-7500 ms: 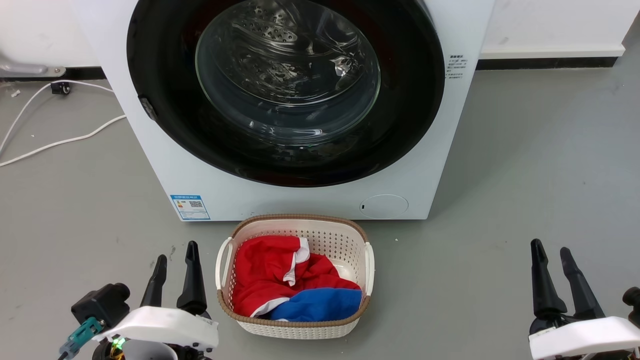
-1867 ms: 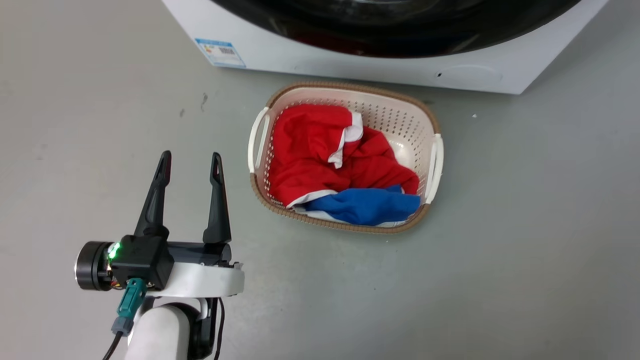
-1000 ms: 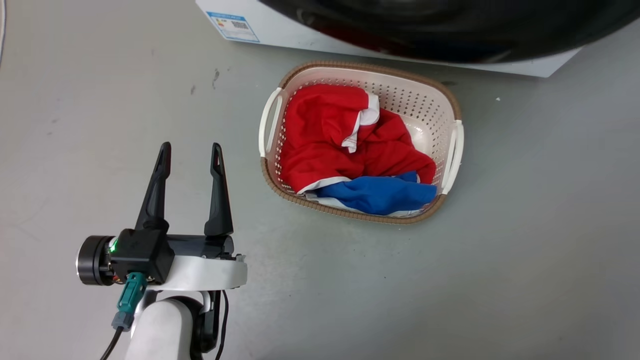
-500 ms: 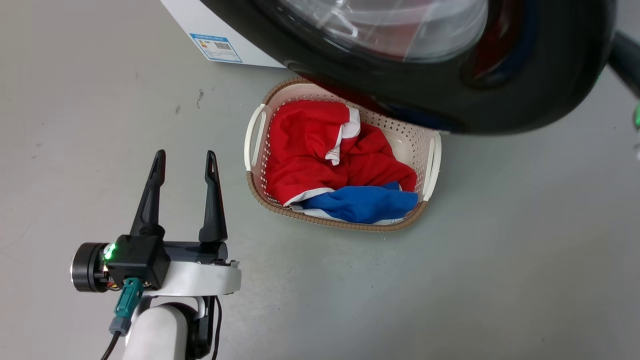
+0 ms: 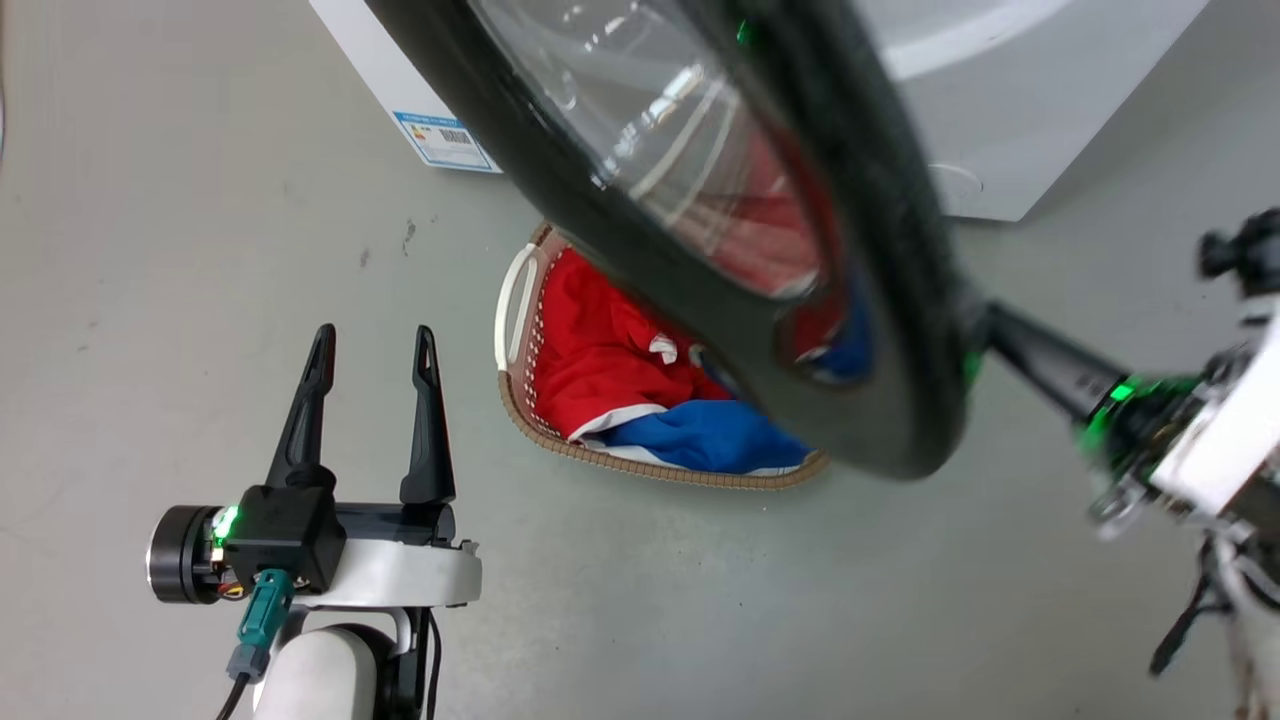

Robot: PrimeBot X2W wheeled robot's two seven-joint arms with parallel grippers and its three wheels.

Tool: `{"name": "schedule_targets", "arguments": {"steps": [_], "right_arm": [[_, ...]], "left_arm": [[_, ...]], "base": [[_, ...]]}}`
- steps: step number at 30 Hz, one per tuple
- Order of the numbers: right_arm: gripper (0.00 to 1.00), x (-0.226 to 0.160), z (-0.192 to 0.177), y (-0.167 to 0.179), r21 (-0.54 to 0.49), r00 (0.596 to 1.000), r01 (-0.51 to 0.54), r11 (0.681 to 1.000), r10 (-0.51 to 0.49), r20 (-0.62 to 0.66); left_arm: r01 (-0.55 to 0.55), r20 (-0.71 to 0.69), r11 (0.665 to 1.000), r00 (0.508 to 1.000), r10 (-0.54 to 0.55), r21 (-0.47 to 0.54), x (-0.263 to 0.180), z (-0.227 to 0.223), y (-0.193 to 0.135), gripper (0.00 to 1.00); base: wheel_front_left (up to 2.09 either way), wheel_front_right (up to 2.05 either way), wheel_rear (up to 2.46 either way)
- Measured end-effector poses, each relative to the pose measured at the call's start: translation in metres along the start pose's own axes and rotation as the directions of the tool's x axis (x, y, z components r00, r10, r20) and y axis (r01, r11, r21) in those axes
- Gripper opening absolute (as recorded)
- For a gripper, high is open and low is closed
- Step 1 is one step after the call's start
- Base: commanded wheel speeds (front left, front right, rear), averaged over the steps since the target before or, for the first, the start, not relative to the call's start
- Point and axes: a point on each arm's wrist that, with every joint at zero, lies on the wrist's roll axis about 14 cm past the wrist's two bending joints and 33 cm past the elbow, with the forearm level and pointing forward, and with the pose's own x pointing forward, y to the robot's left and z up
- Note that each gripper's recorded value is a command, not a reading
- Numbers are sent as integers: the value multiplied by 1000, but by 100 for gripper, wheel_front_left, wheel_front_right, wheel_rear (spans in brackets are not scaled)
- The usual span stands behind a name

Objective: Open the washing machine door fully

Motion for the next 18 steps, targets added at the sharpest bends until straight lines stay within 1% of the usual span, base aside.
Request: {"name": "schedule_targets", "arguments": {"steps": [4,9,18], "right_arm": [[0,0,-33,14,37,998,-36,999,38,-58],[0,3,-63,33,77,991,-78,994,85,-102],[0,13,-113,61,148,965,-137,979,165,-202]], "left_arm": [[-4,10,1000,1000,4,-1,-5,6,1,100],[-9,22,1000,1000,9,4,-13,12,4,100],[-23,43,1000,999,22,10,-25,24,10,100]], "base": [[0,0,0],[0,0,0],[0,0,0]]}}
